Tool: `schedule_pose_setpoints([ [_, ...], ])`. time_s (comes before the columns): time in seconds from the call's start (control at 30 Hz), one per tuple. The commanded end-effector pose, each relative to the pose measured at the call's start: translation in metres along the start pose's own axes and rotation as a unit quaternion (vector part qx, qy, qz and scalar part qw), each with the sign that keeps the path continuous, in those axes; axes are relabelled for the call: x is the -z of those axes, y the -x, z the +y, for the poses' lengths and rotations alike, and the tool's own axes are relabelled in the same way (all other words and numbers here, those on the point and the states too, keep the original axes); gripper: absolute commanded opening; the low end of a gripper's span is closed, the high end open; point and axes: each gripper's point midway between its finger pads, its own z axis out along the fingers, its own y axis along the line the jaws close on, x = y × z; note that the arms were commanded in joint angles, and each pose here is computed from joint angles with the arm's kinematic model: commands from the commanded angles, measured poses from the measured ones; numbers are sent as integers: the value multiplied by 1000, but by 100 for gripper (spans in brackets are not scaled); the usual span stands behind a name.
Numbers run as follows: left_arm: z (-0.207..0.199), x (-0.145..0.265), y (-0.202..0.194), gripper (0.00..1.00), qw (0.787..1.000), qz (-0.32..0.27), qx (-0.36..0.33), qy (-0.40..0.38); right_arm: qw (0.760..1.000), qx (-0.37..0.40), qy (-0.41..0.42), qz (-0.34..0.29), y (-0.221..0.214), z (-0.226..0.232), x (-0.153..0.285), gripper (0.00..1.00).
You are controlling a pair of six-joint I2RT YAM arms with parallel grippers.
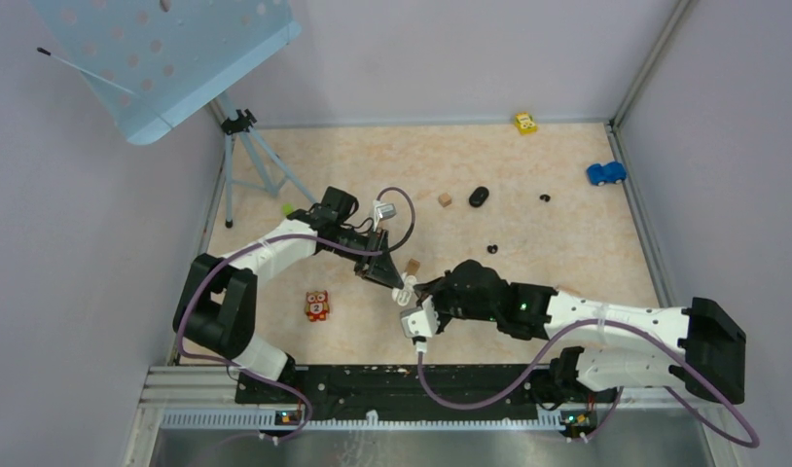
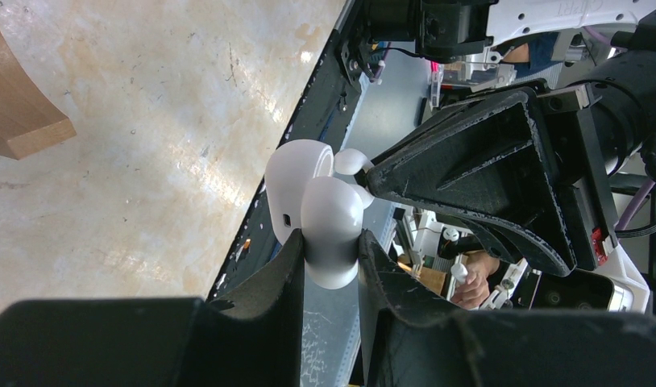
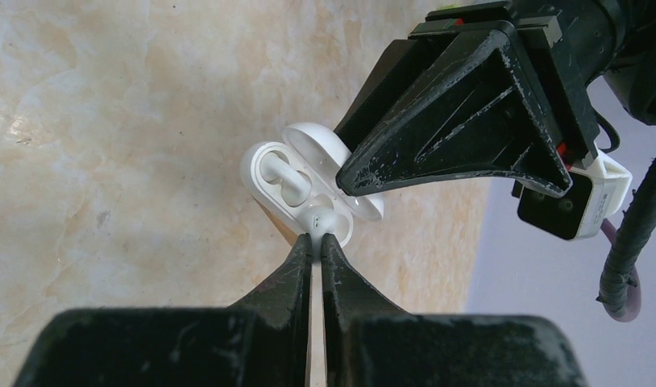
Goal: Insert the wireless bluetooth earbuds into the charging case
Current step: Insert the right earbud into the right side groove of the charging case.
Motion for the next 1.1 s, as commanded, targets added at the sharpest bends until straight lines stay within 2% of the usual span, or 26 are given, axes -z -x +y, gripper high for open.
schedule_pose_setpoints([
  [0.0,-13,2,7,0,1000,-2,-28,-12,999,24,-29,-40,27,-25,-1,0],
  [0.57,-23,6,2,0,999,2,-46,-19,998,57,33,-19,16,-1,-8,0],
  [1.07,-32,2,-4,0,998,18,-56,-25,993,105,47,5,5,12,-10,0],
])
